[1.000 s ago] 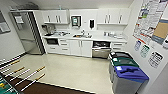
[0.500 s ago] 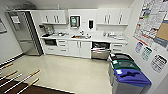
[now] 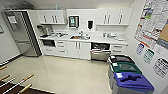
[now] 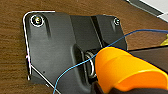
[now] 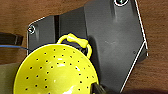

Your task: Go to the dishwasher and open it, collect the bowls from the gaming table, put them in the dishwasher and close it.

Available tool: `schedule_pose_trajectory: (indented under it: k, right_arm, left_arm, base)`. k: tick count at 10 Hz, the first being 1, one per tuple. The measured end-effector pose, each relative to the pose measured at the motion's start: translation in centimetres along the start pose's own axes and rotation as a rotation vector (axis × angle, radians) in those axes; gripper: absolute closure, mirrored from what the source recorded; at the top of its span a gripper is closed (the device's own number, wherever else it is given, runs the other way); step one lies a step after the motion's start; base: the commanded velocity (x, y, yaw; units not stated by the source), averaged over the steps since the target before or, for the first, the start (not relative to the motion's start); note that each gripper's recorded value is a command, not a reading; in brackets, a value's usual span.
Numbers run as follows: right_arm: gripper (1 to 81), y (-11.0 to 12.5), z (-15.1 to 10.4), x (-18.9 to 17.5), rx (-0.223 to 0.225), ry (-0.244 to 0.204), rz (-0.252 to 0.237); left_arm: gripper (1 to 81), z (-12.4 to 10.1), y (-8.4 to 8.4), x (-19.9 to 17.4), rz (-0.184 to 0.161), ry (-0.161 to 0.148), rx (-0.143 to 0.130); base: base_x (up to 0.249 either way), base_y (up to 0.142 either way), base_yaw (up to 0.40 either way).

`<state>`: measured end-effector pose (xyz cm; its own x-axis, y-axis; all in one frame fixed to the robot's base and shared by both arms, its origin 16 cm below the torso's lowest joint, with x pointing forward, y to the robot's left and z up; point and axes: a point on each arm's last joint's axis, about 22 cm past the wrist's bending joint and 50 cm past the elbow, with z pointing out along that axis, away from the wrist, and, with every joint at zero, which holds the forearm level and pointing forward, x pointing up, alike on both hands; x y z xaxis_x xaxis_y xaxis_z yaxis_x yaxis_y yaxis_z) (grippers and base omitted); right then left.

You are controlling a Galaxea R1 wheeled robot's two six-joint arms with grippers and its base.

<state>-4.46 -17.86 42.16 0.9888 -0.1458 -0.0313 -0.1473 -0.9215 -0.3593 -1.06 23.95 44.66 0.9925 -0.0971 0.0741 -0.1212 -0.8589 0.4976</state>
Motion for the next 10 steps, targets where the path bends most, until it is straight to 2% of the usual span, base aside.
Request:
schedule_pose_trajectory:
  k: [3,6,8,10]
  right_arm:
    - [81.1,-0.01,0.0,0.02,0.0,0.0,0.0]
    - [81.1,-0.19,0.06,-0.27,0.003,-0.002,0.001]
    - [81.1,0.31,-0.09,0.07,-0.004,0.001,0.0]
    - [81.1,0.06,-0.02,-0.49,-0.001,-0.005,0.001]
  left_arm:
    - [81.1,-0.04,-0.08,0.0,0.0,-0.001,0.001]
    - [81.1,-0.09,-0.18,-0.15,-0.001,-0.001,0.004]
    - [81.1,0.13,0.21,0.67,0.002,0.008,-0.006]
    - [81.1,-0.05,-0.08,-0.16,-0.001,0.0,0.002]
  base:
    - [0.146,-0.064,0.0]
    - [0.141,0.0,0.0]
    - [0.141,0.0,0.0]
    - [0.141,0.0,0.0]
